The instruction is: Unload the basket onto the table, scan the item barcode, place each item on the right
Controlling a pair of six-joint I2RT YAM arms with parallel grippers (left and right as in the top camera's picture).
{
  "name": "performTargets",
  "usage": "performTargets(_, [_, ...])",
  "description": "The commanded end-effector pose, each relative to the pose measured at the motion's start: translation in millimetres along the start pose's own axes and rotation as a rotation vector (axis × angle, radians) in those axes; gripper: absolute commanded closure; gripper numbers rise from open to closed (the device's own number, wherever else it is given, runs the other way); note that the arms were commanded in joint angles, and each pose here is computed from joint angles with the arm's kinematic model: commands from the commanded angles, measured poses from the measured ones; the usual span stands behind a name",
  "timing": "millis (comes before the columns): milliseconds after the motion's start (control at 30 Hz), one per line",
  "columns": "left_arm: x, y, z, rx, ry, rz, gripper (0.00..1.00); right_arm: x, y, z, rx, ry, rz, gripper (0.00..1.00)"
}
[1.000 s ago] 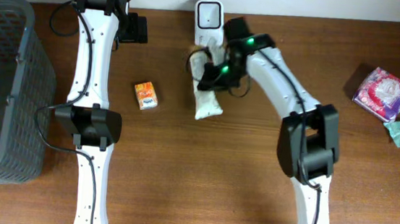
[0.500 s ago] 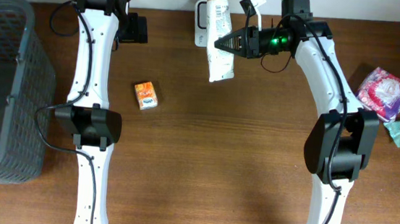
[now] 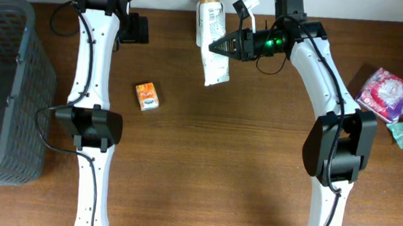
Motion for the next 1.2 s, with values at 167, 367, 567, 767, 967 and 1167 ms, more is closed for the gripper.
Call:
performTargets(167, [6.8, 14.7, 2.9, -0.029, 0.009, 0.008, 0.01, -64.7, 21.1, -21.2, 0.032, -0.248, -0.860, 0.96])
performTargets(367, [6.8, 14.7, 2.9, -0.029, 0.010, 0.008, 0.01, -104.8, 72.4, -76.7, 0.082, -0.331, -1.668, 0.96])
performTargets(567, [6.8, 14.7, 2.9, -0.029, 0.009, 0.008, 0.01, -134.9, 89.0, -136.1, 0.233, -0.352, -1.816, 0.91])
performTargets(767, [6.8, 14.7, 2.9, -0.029, 0.009, 0.008, 0.01, -133.4, 62.5, -147.8, 0.276, -0.405, -1.664, 0.62])
performTargets(967, [6.8, 14.7, 2.9, -0.029, 0.009, 0.008, 0.01, -87.2, -11.0, -116.0, 0.307, -0.350, -1.281, 0.56])
performTargets(1167, [6.8, 14.7, 2.9, -0.029, 0.009, 0.008, 0.01, -103.1, 33.1, -105.3, 0.194, -0.435, -1.421, 0.44])
Point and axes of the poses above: each gripper's point midway between its finger pads, its own y axis back along the fingers, its own x axis along the line the jaws close on, z = x × y, the point moved 3 cm from there along y, back along the fingers, and after that the axes turned 7 degrees about -y, right-handed, at the moved point
